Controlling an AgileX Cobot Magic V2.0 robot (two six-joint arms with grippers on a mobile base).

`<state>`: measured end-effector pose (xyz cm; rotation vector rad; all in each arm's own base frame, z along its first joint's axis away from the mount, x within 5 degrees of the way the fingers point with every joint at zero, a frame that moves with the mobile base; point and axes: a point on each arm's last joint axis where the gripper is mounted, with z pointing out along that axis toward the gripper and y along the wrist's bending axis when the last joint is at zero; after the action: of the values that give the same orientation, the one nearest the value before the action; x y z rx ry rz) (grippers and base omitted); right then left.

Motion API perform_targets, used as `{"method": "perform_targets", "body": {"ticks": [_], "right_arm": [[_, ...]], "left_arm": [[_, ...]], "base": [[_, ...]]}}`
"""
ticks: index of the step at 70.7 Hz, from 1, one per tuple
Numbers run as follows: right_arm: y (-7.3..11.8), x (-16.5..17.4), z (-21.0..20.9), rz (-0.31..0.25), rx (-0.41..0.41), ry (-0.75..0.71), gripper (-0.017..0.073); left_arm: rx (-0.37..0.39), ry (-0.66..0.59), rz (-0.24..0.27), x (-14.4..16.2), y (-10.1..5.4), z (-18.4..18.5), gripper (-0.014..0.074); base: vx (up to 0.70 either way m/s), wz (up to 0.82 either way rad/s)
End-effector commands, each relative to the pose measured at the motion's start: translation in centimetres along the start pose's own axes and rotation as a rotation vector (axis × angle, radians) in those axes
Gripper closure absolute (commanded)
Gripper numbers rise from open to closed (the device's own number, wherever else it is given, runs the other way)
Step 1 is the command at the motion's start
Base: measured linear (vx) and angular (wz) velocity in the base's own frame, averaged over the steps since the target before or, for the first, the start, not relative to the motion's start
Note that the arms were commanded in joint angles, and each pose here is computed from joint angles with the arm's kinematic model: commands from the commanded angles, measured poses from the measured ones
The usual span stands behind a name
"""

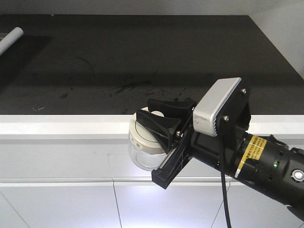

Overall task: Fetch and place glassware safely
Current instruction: 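Close the right gripper on the jar lid and lift it out, then hold the jar in the right gripper while the base turns away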

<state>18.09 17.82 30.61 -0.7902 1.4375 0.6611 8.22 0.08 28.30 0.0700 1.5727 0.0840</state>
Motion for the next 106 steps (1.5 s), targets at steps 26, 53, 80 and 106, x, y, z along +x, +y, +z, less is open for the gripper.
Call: {"method": "perform_targets", "body": {"ticks": [26,53,80,106], "right_arm": [[0.16,-2.48,-0.43,-0.002,-0.021,-0.142,0.0563],[0.16,-2.48,-0.43,-0.002,-0.021,-0.142,0.0563],[0.16,-2.48,-0.43,-0.002,-0.021,-0.142,0.0563],[0.16,-2.48,-0.43,-0.002,-0.021,-0.142,0.0563]], "left_arm": [[0.010,-0.087,-0.016,-1.43,-0.01,-0.02,0.0601],[0.010,-0.087,-0.016,-1.43,-0.01,-0.02,0.0601],[0.010,-0.087,-0.016,-1.43,-0.01,-0.02,0.0601],[0.010,-0.087,-0.016,-1.43,-0.01,-0.02,0.0601]], "base": [[0.00,0.04],[-0.02,0.32],[-0.04,0.45],[-0.05,0.46]]}}
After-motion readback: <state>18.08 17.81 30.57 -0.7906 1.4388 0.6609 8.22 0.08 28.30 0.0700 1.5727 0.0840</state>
